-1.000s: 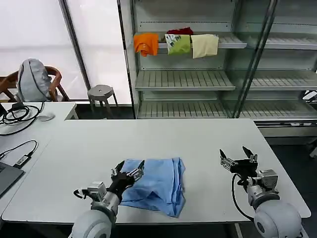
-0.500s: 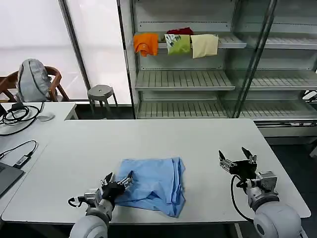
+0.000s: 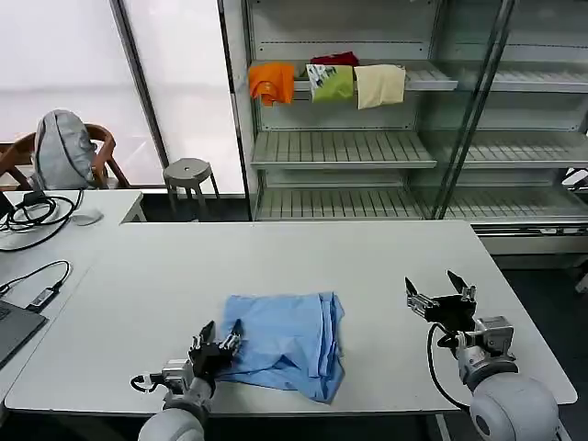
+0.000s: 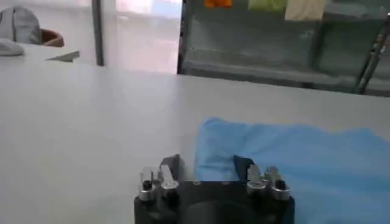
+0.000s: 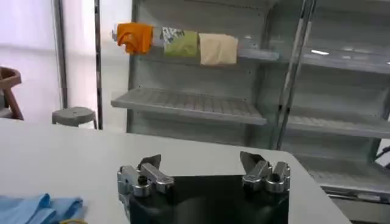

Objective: Fold and organize the clothes.

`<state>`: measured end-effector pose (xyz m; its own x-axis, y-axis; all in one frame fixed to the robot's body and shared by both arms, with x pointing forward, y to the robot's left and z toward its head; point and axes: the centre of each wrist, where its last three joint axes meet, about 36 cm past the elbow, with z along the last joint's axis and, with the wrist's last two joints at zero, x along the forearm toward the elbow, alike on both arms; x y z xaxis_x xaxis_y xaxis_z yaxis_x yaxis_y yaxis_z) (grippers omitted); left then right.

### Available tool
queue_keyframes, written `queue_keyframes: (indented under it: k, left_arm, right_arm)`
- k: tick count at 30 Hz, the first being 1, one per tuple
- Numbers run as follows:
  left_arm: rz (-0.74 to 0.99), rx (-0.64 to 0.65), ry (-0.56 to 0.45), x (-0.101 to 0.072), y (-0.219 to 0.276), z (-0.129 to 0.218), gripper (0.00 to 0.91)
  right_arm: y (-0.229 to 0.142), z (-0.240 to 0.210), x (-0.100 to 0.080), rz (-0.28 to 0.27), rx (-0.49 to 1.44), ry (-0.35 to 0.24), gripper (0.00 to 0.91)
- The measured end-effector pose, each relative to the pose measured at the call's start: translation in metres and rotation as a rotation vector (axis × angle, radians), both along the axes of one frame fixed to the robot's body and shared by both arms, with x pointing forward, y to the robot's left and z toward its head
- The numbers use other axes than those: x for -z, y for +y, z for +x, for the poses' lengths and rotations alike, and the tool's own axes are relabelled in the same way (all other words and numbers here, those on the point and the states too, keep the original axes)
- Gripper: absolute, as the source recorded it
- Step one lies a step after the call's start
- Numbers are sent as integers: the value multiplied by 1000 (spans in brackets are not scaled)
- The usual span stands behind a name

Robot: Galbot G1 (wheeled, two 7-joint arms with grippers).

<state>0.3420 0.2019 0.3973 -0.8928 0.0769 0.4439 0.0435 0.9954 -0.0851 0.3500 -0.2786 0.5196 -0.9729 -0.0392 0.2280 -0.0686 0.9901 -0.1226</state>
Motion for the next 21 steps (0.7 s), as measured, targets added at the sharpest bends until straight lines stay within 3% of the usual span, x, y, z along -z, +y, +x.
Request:
queue_keyframes:
  k: [13,21]
  left_arm:
    - [-4,38,-25,-2,-11,-3,0]
    - [80,40,-66,-5,10,1,0]
  right_arm:
    - [1,-3,0,2,2,2,907]
    - [5,-2,1,6,-2,-2,907]
